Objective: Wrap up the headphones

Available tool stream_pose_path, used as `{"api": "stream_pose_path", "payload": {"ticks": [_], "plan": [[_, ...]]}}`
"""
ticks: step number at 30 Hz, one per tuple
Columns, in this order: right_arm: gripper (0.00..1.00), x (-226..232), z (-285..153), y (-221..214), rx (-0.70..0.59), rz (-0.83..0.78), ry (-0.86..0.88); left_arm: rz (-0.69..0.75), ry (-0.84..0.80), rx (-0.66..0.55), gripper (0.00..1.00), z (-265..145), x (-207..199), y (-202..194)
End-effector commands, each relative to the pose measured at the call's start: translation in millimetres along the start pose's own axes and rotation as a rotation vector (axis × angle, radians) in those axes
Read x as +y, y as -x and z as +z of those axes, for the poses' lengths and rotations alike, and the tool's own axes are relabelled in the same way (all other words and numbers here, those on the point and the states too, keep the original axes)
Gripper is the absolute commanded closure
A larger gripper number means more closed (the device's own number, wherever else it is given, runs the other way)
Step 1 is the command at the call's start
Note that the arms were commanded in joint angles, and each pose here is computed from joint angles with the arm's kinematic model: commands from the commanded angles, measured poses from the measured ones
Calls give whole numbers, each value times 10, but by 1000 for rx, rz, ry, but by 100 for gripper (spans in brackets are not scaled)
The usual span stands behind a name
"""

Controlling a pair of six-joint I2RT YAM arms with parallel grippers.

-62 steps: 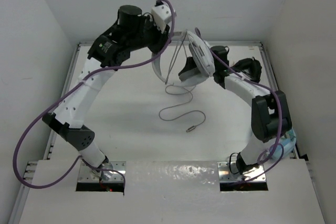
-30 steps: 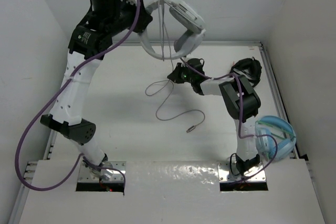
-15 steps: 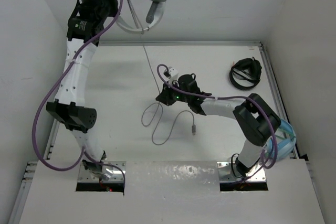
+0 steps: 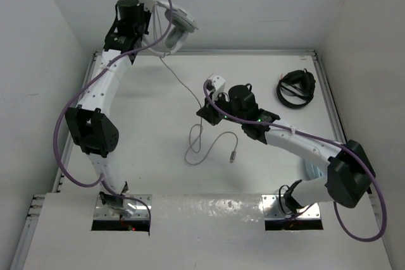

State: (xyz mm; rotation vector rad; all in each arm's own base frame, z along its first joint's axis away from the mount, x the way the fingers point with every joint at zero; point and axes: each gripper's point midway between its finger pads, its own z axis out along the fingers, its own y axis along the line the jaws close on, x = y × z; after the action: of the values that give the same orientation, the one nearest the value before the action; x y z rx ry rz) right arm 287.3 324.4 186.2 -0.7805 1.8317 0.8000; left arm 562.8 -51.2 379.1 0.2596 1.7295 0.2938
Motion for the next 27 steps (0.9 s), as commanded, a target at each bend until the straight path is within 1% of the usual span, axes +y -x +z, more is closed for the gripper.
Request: {"api": "stream_pose_path", "payload": {"ticks": [1,2,3,4,5,6,7,8,9,12,13,16,17,19,20,21,22,23,24,26,27], "plan": [[100,-265,-159,541,-28,-142,-164,84,-59,-140,100,-291,-109,406],[100,-333,-187,565,-12,-164,-194,118,-88,-125,100,-327,-212,340],[100,-395,-226,608,-8,-180,-225,175,-138,-74,100,-350,-480,95],[100,-445,-253,690,-20,-205,-243,218,-152,-79,100,-462,-542,87],[100,-593,-324,755,-31,-210,-305,302,-162,-74,100,-507,-621,16],[100,-664,-365,794,-36,-211,-332,350,-204,-78,100,-596,-810,-38],[100,-728,-411,885,-50,-213,-357,395,-234,-60,100,-695,-901,-199],[100,-874,-499,957,-63,-204,-412,443,-257,-66,100,-752,-969,-240],[100,-955,-564,1034,-74,-206,-446,462,-302,-74,100,-825,-1084,-272],[100,-1277,-821,1170,-93,-185,-564,514,-393,-82,100,-1003,-1210,-351],[100,-1437,-935,1190,-92,-171,-614,543,-404,-87,100,-1053,-1212,-378],[100,-1649,-1175,1241,-79,-192,-706,622,-428,-118,100,-1175,-1256,-392],[100,-1673,-1213,1260,-78,-200,-718,645,-452,-117,100,-1207,-1310,-470],[100,-1720,-1281,1308,-71,-227,-738,701,-517,-164,100,-1349,-1422,-460],[100,-1734,-1293,1321,-69,-235,-741,725,-570,-164,100,-1420,-1517,-562],[100,-1726,-1302,1393,-81,-254,-736,761,-626,-214,100,-1558,-1640,-518],[100,-1719,-1305,1435,-89,-261,-731,767,-661,-224,100,-1638,-1706,-537],[100,-1698,-1298,1485,-100,-269,-719,759,-758,-253,100,-1785,-1855,-565],[100,-1660,-1299,1580,-118,-284,-701,753,-804,-278,100,-1890,-1929,-543],[100,-1537,-1279,1753,-183,-297,-641,742,-858,-294,100,-2062,-2053,-526],[100,-1499,-1271,1805,-207,-297,-622,739,-868,-281,100,-2082,-2094,-556]]}}
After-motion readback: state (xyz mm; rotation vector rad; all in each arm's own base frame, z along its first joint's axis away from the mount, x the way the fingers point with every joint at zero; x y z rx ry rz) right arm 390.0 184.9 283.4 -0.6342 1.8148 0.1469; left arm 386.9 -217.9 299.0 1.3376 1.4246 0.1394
